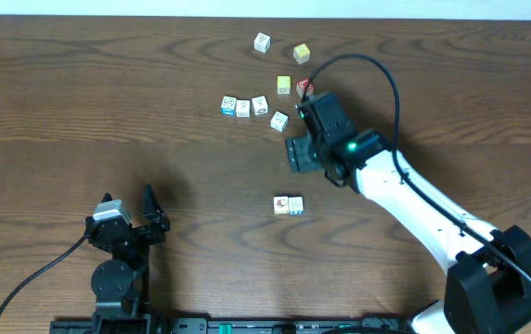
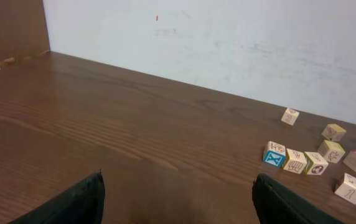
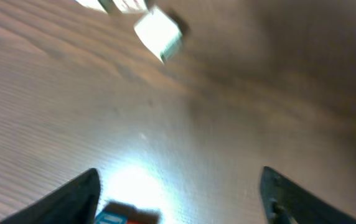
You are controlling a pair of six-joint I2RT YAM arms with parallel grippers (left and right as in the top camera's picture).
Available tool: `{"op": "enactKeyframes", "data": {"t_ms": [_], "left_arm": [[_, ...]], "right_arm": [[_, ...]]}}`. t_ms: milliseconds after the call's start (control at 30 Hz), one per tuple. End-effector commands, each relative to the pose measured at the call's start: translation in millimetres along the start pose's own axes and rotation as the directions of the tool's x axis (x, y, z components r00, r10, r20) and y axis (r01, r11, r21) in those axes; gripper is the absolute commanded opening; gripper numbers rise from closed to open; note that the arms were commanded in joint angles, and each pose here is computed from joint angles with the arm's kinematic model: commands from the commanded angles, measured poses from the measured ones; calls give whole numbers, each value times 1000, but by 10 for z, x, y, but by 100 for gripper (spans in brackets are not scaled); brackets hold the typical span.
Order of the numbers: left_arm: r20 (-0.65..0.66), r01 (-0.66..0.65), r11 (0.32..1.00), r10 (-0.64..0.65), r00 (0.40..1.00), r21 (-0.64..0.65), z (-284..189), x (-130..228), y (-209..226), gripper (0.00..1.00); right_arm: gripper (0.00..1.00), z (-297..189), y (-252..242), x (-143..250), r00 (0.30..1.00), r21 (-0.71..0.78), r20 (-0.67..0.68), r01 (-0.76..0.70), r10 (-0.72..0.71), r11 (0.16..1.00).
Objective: Lift 4 blocks
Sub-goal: 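Raise the right gripper and move it to the block cluster, then grasp the red-topped A block with the animal picture using the right gripper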
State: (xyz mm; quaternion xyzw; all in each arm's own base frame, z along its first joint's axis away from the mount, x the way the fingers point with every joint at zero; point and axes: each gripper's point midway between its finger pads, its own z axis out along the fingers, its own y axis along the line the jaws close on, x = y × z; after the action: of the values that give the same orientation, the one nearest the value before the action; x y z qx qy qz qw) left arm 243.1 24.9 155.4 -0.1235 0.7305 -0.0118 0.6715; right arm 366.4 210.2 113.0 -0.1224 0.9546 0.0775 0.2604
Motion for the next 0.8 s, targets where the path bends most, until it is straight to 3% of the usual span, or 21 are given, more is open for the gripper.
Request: {"op": "enactKeyframes", "data": {"t_ms": [0,267,500,767], "left_arm": [[-55,-12,1000,11,998,-20,12,183,53,76],[-55,-12,1000,11,998,-20,12,183,53,77],[-55,-12,1000,11,998,-20,12,183,53,77],[-55,-12,1000,11,998,-20,12,183,53,77]], "right_arm": [[86,21,21,-235,996,-19,26,89,-89,996],[89,423,63,-589,975,-7,-40,219,-219,976],[79,837,122,-659,939,-73,-61,334,-339,940],[73,1076,-83,-685,896,-90,-67,433,-440,897]]}}
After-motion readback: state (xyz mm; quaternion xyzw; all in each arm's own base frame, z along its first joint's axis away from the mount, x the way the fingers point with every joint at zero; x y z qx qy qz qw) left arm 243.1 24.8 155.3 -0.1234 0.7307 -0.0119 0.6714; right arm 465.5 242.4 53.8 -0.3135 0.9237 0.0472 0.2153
